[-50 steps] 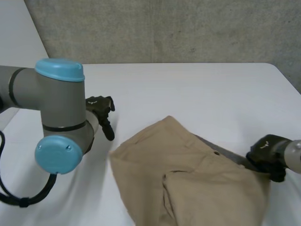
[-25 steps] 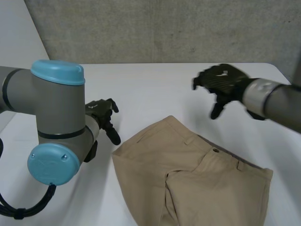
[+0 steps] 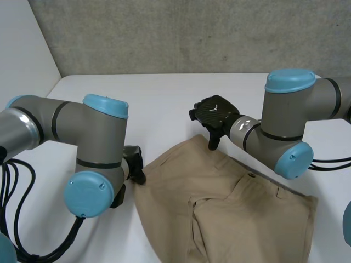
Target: Fold the shorts.
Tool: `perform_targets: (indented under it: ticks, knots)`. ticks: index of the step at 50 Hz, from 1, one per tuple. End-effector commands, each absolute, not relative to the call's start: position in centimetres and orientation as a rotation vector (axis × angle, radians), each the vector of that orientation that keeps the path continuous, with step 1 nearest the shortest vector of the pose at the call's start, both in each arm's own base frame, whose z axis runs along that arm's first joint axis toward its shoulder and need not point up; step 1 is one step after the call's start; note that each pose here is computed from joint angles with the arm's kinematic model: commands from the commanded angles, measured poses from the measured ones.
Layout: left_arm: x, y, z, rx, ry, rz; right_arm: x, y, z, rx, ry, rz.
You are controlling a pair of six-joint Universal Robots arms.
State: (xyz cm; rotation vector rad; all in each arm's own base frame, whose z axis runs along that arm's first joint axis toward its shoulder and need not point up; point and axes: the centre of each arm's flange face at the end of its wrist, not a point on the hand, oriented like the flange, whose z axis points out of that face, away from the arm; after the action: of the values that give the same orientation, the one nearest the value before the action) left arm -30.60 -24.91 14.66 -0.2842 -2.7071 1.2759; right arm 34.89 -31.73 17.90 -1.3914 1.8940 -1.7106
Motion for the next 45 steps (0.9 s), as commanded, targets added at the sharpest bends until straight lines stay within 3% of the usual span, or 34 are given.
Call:
perform_targets:
  ticks: [1, 5, 14, 24, 28, 32, 37, 41, 45]
  knots:
    - [-31.5, -23.6, 15.3, -0.349, -2.707, 1.244, 35.1, -31.9, 18.5, -1.388, 1.856, -1.737]
    - [-32.0, -22.7, 16.5, -0.374, -2.668, 1.264, 35.4, -31.8, 18.6, -1.397, 1.815, -1.727]
    - [-31.7, -19.8, 23.3, -0.390, -2.489, 1.403, 36.1, -30.9, 17.8, -1.442, 1.688, -1.620]
    - [-31.6, -17.9, 23.2, -0.580, -2.493, 1.422, 36.6, -31.3, 15.7, -1.468, 1.678, -1.581]
    - [-31.9, -18.4, 23.2, -0.585, -2.476, 1.448, 36.9, -33.1, 17.1, -1.437, 1.677, -1.713]
    - [-33.0, -21.2, 24.4, -0.611, -2.372, 1.625, 36.5, -35.9, 20.8, -1.297, 1.715, -2.056]
    - [-33.3, -29.7, 29.6, -0.600, -2.123, 2.141, 36.8, -37.6, 25.4, -1.109, 1.516, -2.384]
    - [-34.5, -33.4, 32.3, -0.581, -1.885, 2.456, 37.1, -37.9, 25.7, -1.067, 1.488, -2.445]
    - [-35.9, -35.6, 30.9, -0.568, -1.789, 2.575, 38.3, -38.2, 23.1, -1.067, 1.535, -2.430]
